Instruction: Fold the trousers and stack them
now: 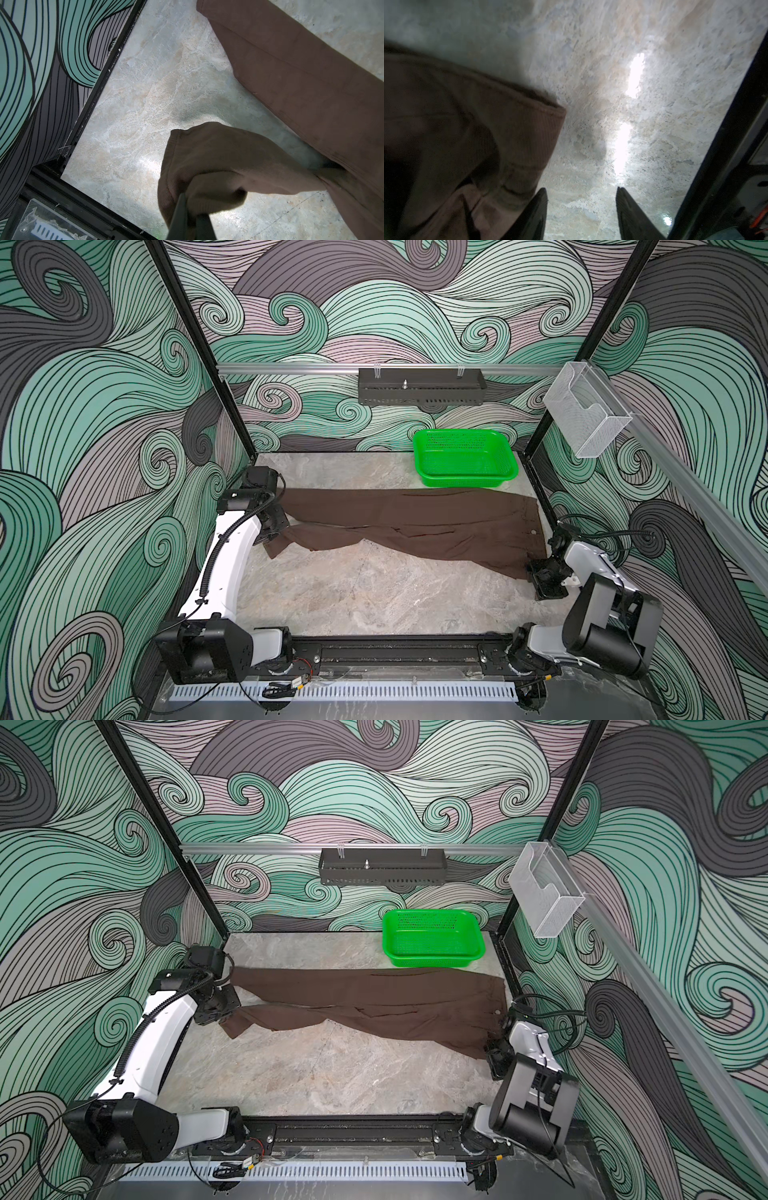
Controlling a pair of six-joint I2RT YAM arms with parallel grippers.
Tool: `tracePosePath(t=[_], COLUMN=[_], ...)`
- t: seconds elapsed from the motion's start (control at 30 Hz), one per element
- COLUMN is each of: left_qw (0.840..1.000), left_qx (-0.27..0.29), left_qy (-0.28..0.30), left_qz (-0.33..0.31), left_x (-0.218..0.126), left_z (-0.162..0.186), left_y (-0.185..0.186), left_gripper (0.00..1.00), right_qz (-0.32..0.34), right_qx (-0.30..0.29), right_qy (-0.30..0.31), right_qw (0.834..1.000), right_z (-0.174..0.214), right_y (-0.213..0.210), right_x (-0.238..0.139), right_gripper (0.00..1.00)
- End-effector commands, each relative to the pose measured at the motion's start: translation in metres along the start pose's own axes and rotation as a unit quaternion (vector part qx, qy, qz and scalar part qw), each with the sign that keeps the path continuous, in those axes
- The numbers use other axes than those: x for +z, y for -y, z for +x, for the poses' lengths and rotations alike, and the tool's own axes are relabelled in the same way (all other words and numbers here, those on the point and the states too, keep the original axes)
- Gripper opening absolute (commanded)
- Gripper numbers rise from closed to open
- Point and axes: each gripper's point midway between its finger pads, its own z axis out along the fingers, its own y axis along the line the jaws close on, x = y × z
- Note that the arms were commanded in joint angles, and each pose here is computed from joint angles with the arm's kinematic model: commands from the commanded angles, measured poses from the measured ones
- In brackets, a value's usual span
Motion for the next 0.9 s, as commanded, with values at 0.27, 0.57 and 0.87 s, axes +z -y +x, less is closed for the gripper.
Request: tracePosePath(t=[0.27,0.57,0.87], left_qw=[0.998,0.994,0.992], left_qx=[-0.062,-0.108,-0.110], left_qy=[0.007,-0.015,-0.063], left_qz=[0.001,0.004,0.020], left_x=[-0.009,0.002,0.018], left_z=[-0.025,-0.040,-0.026], left_y=[-0.031,-0.049,-0.040], left_gripper=[0.00,0.00,0.00], right_qz=[-0.013,-0.046,-0.040], right_qx=[0.078,0.089,0.044], right_qy=[0.036,0.049,0.027], right_qw=[0.996,0.994,0.998], right_z=[-0.031,-0.043,-0.009], right_y=[0.002,0.000,0.001], right_x=[-0.010,-0.041,-0.024], right_gripper=[0.00,0.12,0.64])
